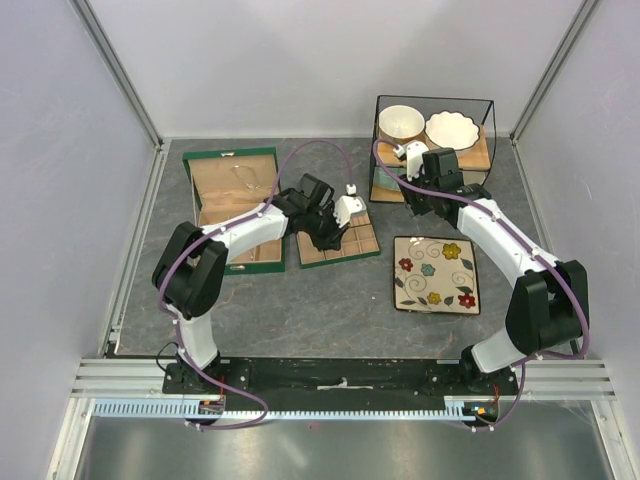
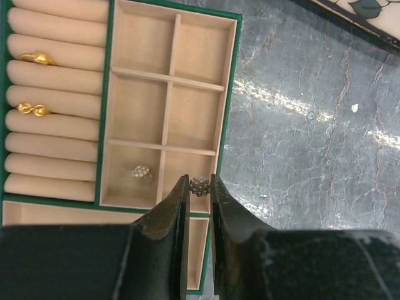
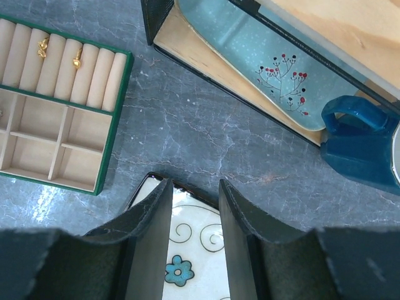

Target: Organize the mixed jewelry

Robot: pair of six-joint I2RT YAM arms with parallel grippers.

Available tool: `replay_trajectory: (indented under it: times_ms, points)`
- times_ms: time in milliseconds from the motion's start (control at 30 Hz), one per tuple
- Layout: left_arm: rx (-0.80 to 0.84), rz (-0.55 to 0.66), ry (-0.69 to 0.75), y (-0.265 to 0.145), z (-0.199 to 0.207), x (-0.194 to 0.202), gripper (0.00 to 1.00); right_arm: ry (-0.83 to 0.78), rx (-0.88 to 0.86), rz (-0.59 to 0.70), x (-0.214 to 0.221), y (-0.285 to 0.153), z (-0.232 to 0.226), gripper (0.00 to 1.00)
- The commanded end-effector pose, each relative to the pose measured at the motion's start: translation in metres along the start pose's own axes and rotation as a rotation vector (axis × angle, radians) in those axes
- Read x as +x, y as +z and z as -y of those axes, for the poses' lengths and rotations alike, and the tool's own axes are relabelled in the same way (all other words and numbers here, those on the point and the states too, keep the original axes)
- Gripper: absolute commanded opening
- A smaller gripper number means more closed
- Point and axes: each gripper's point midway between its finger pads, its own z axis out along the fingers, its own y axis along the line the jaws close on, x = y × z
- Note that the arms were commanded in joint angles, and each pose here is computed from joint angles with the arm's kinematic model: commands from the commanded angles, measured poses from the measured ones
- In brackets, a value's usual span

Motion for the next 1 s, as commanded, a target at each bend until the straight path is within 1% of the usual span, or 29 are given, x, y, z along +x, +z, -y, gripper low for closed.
replay_trajectory:
  times_ms: [0, 400, 967]
  points:
    - [-0.041, 0.023, 0.023, 0.01, -0.006, -0.013, 0.06, 0.005, 0.031, 0.054, -0.011, -0.008, 0.009, 0.43]
    - [-0.086, -0.035, 0.046, 0.019, -0.013, 0.009, 0.07, 0.01, 0.017, 0.058, -0.009, -0.011, 0.008, 0.43]
    - [-0.085, -0.084, 0.054, 0.024, -0.011, 0.028, 0.1, 0.015, 0.008, 0.052, -0.007, -0.009, 0.007, 0.44]
